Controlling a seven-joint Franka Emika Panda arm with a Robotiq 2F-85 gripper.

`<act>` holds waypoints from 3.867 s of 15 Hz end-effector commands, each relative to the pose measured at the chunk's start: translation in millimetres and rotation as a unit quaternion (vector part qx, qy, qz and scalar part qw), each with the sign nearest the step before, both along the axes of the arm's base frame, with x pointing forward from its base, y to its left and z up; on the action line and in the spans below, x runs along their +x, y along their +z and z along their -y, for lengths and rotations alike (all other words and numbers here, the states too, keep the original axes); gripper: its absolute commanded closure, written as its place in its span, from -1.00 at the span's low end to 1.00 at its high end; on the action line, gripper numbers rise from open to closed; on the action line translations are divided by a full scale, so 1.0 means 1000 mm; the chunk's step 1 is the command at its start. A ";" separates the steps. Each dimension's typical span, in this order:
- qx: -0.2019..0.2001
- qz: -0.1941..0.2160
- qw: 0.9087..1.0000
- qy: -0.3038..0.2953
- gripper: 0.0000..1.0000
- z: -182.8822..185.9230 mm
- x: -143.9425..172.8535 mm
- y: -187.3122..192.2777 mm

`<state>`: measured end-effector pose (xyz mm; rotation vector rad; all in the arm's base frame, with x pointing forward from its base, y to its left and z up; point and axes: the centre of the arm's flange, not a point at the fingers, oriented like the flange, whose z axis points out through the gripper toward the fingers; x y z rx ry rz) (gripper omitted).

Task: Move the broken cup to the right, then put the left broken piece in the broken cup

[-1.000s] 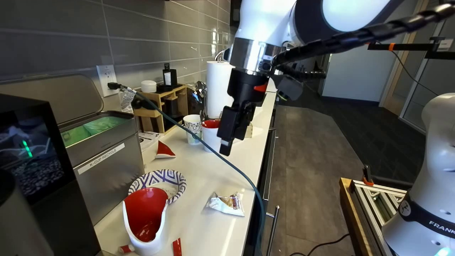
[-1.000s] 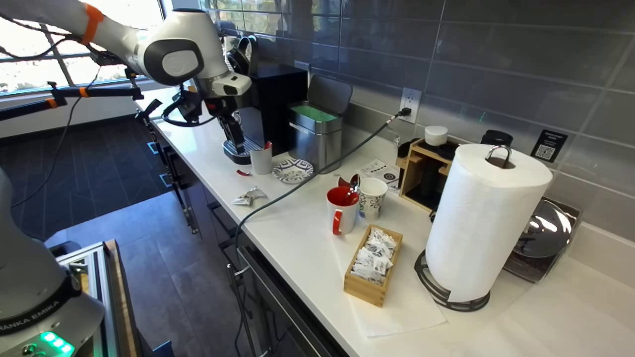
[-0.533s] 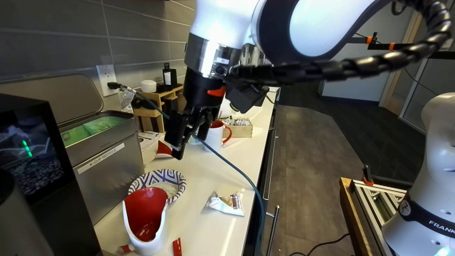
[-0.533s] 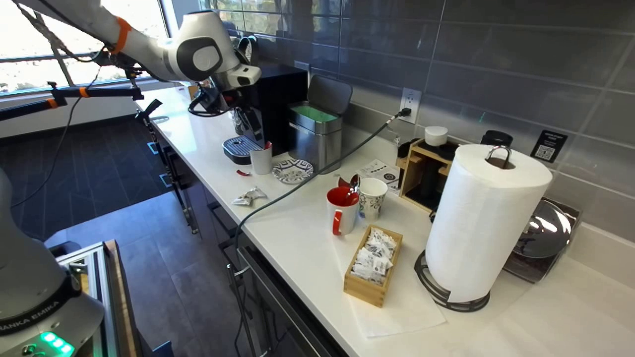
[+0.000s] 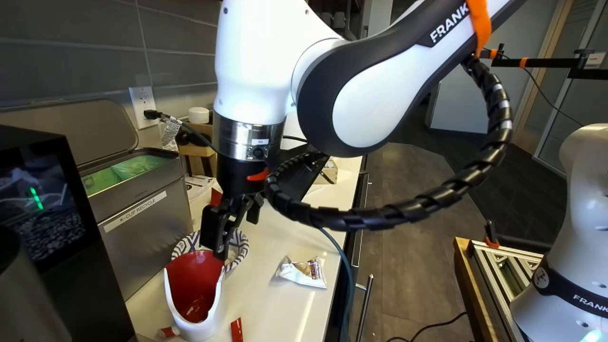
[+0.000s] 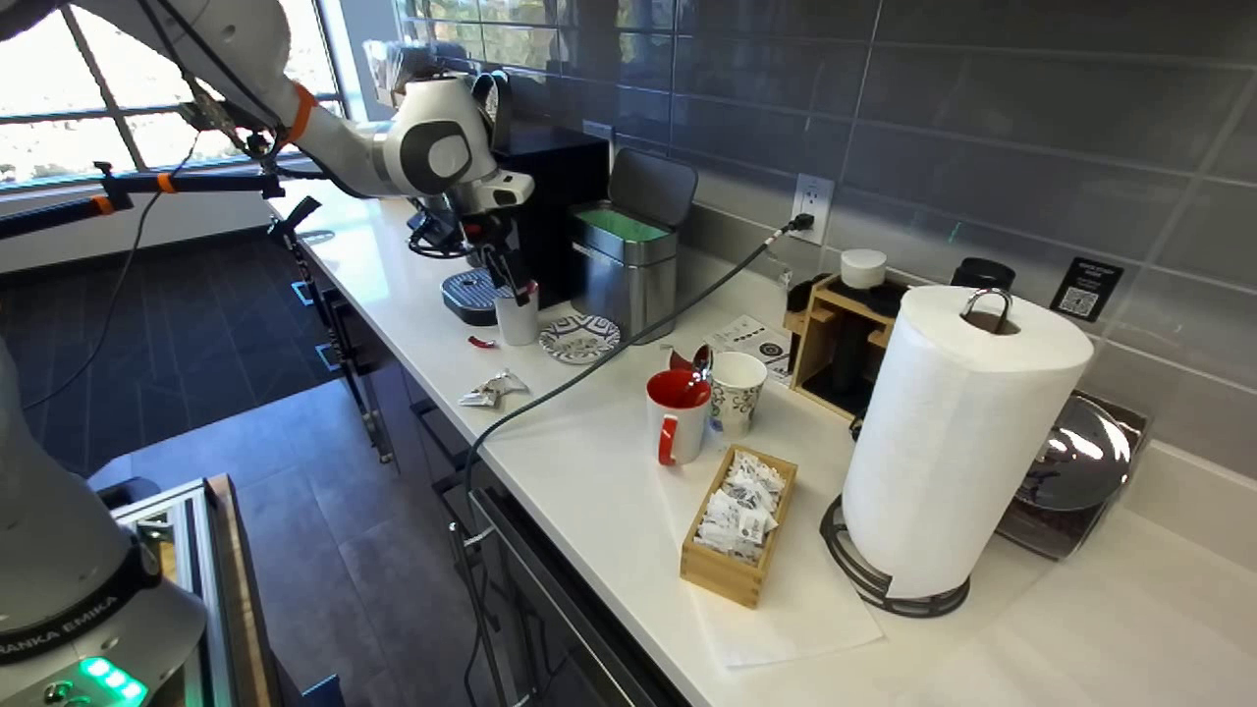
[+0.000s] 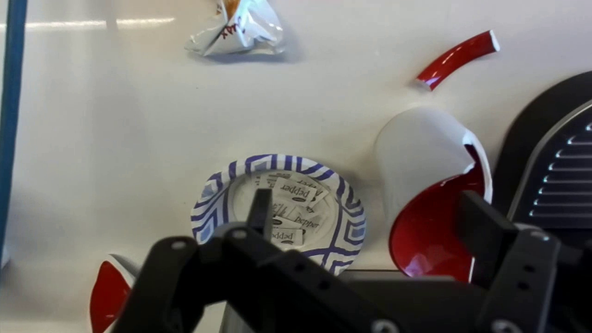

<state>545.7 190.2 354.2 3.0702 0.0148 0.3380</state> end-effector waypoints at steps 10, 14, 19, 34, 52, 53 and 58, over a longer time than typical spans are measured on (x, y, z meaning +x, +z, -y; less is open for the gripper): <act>0.002 -0.024 0.999 0.034 -1.00 -0.028 0.046 -0.022; 0.002 -0.023 0.999 0.042 -1.00 -0.022 0.038 -0.022; 0.012 -0.022 0.996 0.080 -1.00 -0.024 0.043 -0.026; 0.044 -0.032 0.992 0.117 0.48 -0.029 0.064 -0.055; 0.046 -0.007 0.994 0.095 0.95 0.010 0.052 0.034; 0.043 -0.002 0.995 0.088 0.95 0.017 0.052 0.041; 0.032 0.010 0.999 0.017 0.95 0.083 0.052 0.064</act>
